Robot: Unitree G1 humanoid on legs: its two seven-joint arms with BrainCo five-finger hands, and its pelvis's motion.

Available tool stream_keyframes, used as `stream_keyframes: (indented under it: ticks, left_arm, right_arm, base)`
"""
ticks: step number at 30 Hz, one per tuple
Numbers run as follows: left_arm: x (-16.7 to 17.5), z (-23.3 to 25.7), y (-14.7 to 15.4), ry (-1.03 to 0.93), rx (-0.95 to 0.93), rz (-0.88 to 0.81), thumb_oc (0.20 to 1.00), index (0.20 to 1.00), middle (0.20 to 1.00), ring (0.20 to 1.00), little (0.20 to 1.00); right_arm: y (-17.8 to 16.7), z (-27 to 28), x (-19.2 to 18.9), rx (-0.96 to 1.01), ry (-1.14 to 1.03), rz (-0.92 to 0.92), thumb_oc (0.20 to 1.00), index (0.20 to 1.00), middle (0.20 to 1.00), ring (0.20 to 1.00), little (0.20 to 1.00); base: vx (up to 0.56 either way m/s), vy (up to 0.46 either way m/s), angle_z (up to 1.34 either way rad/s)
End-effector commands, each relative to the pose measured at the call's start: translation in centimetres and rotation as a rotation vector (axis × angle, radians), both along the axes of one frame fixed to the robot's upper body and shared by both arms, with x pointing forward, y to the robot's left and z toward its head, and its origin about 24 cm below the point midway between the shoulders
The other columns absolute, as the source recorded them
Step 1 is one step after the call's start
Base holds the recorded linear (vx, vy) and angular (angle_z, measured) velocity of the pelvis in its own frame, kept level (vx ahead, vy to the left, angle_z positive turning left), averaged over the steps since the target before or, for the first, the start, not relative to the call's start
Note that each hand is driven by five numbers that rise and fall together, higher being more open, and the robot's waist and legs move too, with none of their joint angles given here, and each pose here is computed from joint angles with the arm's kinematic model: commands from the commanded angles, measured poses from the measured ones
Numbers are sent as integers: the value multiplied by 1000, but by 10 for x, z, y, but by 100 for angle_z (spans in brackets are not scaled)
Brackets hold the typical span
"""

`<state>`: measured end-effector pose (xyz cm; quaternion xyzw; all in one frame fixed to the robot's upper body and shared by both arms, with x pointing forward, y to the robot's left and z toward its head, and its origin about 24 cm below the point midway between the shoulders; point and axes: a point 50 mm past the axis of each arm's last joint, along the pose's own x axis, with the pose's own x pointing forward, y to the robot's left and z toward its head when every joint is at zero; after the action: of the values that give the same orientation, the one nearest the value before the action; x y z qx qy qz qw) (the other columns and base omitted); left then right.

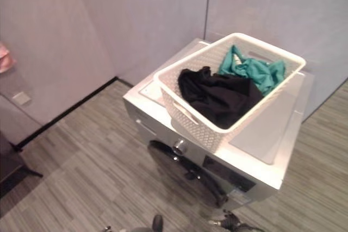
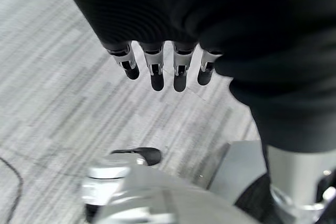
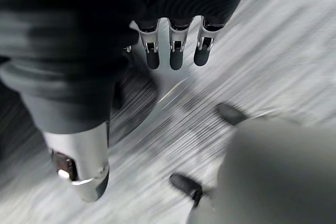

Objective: Grab the laundry basket,head to the washer,open it,put in the laundry and shut it.

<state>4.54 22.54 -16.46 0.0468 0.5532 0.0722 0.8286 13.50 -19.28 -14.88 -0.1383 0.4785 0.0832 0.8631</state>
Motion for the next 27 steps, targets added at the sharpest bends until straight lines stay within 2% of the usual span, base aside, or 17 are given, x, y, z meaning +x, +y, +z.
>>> stream_keyframes:
  ticks: [1, 5, 12, 14, 18, 24, 27]
  left_arm:
    - [22, 5, 2, -61, 2, -92, 1000, 1000, 1000, 1000, 1000]
    - [10, 7, 9, -51, -8, -95, 1000, 1000, 1000, 1000, 1000]
    - [5, 8, 15, -42, 10, -77, 1000, 1000, 1000, 1000, 1000]
    - [0, 7, 23, -19, 32, -25, 1000, 1000, 1000, 1000, 1000]
    - [-8, 6, 27, 13, 53, 25, 1000, 1000, 1000, 1000, 1000]
    - [-5, 7, 27, -4, 52, 45, 1000, 1000, 1000, 1000, 1000]
    - [-4, 7, 26, -7, 42, 57, 1000, 1000, 1000, 1000, 1000]
  right_arm:
    - [8, 17, 34, -5, -132, 153, 1000, 1000, 1000, 1000, 1000]
    - [27, 46, 83, -93, -295, 419, 1000, 1000, 1000, 1000, 1000]
    - [29, 72, 118, -148, -418, 430, 1000, 1000, 1000, 1000, 1000]
    - [24, 90, 127, -159, -502, 422, 1000, 1000, 1000, 1000, 1000]
    - [7, 99, 113, -185, -542, 399, 1000, 1000, 1000, 1000, 1000]
    - [-52, 125, 90, -341, -641, 203, 1000, 1000, 1000, 1000, 1000]
    - [-62, 129, 84, -394, -645, 159, 1000, 1000, 1000, 1000, 1000]
  base:
    - [4, -5, 20]
    - [0, -1, 3]
    - [-8, 1, 2]
    - [-14, -1, 4]
    - [3, -15, 10]
    - [1, -8, 3]
    - [12, -1, -11]
